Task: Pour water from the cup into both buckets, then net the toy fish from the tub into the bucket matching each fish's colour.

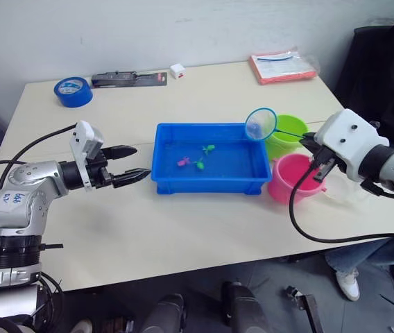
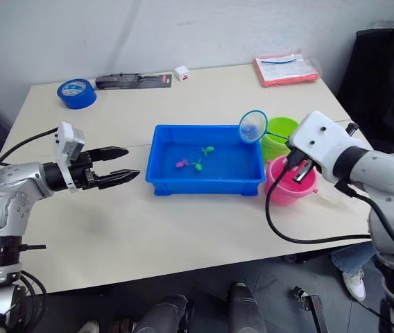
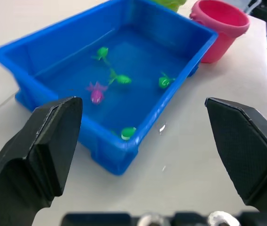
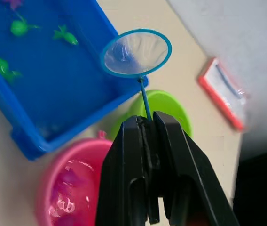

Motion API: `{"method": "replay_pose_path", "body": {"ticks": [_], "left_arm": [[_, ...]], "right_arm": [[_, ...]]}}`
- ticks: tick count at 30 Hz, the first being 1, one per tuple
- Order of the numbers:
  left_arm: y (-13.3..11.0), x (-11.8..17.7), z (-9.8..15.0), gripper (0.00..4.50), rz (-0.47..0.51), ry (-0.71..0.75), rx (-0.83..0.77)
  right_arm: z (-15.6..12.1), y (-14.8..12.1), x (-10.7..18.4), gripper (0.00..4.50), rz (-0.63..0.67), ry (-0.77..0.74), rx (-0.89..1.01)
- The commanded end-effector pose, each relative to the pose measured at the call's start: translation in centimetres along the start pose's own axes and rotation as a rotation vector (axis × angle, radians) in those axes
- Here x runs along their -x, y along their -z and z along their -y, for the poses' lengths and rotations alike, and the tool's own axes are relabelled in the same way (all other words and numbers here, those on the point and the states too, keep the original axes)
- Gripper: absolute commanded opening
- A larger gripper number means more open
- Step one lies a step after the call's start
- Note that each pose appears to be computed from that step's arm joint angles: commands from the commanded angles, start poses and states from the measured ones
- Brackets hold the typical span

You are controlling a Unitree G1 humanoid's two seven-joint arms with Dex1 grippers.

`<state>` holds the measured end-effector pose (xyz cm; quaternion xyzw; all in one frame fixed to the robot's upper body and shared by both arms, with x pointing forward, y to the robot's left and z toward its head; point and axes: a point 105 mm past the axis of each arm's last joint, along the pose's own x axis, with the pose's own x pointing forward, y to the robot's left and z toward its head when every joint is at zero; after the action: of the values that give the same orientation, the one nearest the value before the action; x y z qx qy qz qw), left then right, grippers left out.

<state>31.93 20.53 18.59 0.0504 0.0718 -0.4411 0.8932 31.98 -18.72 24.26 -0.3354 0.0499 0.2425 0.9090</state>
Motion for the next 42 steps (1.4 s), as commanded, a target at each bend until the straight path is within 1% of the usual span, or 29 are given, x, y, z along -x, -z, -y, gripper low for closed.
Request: {"method": "replay_pose_path", "body": {"ticks": [1,6,9,14,18,28,34,42], "left_arm": [[-1.6,1.5,0.4,4.5,0.03,-0.063,-0.044],[-1.7,2.3,0.9,4.5,0.03,-0.1,-0.039],[-1.6,2.5,1.1,4.5,0.031,-0.115,-0.04],[-1.5,2.7,1.5,4.5,0.029,-0.126,-0.039],[-1.4,2.9,1.6,4.5,0.029,-0.139,-0.042],[-1.3,3.0,1.7,4.5,0.031,-0.144,-0.044],[-1.5,3.1,1.8,4.5,0.03,-0.148,-0.049],[-1.6,3.7,2.0,4.5,0.023,-0.16,-0.056]], "right_arm": [[-2.1,-0.2,-1.6,0.79,-0.046,-0.121,-0.215],[-5.0,-2.5,-3.6,0.79,-0.032,-0.297,-0.437],[-5.7,-3.6,-4.5,0.79,-0.013,-0.325,-0.437],[-6.5,-4.4,-5.1,0.79,-0.01,-0.379,-0.466],[-8.0,-4.1,-5.4,0.79,-0.079,-0.446,-0.467],[-9.7,-3.0,-6.6,0.79,-0.164,-0.476,-0.419],[-11.0,-2.9,-8.4,0.79,-0.21,-0.494,-0.41],[-11.7,-2.9,-10.4,0.79,-0.24,-0.489,-0.418]]}}
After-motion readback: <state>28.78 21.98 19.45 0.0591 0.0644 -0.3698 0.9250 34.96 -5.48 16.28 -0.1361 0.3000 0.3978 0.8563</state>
